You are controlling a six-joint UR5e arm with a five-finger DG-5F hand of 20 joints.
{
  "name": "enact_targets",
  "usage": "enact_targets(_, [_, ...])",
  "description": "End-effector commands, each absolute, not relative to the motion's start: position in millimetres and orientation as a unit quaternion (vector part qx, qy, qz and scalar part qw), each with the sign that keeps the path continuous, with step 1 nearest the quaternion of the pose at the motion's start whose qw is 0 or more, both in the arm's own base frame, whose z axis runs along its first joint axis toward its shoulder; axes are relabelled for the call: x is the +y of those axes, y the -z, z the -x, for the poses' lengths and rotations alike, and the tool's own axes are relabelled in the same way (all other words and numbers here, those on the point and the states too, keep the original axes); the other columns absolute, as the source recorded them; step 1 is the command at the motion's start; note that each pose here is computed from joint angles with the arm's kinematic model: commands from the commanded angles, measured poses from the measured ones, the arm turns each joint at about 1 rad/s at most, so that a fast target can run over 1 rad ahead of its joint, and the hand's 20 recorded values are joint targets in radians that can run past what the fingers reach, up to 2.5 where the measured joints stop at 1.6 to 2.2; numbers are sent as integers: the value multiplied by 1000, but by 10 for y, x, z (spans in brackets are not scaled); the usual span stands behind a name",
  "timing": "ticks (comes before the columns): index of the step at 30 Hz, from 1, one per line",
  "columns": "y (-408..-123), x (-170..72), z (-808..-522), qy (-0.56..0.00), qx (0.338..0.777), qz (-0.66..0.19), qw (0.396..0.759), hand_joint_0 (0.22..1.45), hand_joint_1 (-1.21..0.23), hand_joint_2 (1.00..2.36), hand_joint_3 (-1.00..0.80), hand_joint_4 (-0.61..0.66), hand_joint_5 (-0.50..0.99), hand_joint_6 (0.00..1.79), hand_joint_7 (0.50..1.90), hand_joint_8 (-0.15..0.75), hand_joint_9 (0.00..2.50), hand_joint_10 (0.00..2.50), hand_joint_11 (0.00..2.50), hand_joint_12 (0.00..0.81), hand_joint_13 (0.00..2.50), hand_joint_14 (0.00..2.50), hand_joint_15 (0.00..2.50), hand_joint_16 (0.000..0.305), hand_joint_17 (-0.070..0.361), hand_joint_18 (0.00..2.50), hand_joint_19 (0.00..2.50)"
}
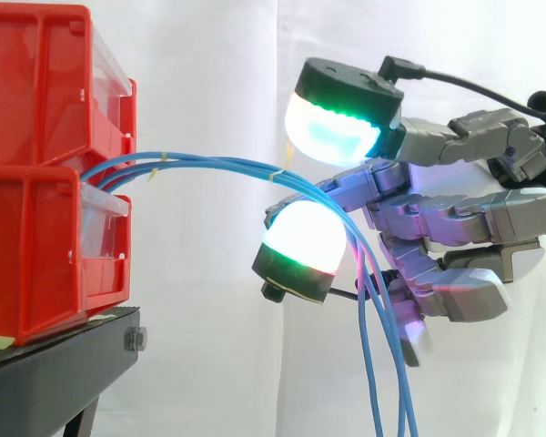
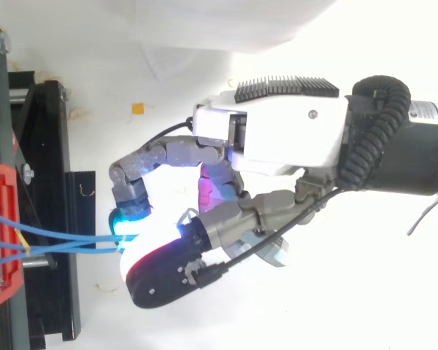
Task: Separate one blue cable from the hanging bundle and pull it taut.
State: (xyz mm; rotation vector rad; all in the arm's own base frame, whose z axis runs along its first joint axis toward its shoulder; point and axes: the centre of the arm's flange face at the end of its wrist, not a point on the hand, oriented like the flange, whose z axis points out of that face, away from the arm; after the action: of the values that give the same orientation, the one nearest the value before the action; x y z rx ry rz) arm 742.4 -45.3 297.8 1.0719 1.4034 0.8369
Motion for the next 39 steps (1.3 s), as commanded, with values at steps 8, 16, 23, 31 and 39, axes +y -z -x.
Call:
enact_targets(8, [-2978, -449, -7420, -354, 597, -455, 558, 734, -630, 1000, -491, 32, 147, 503, 1290, 111, 2187, 26, 698, 300, 1571, 23, 707, 69, 155, 1134, 465])
enact_targets(16, [-2971, -449, -7417, -353, 597, -455, 558, 733, -700, 1016, -239, 6, 147, 503, 1298, 162, 2163, 30, 705, 305, 1567, 23, 706, 71, 159, 1137, 459])
enact_targets(23, [-2971, -449, -7417, -354, 597, -456, 557, 707, -785, 1014, -164, -9, 151, 503, 1308, 184, 2166, 25, 684, 314, 1578, 22, 691, 77, 172, 1190, 401])
enact_targets(31, [-2966, -449, -7420, -353, 597, -456, 557, 646, -972, 1004, -106, 67, 150, 502, 1350, 202, 2156, 25, 640, 349, 1599, 20, 640, 90, 202, 1292, 317])
enact_targets(39, [-2970, -450, -7415, -353, 597, -456, 557, 513, -792, 1000, -500, 118, 143, 500, 1370, 174, 2116, 27, 663, 312, 1536, 22, 693, 82, 186, 1165, 399])
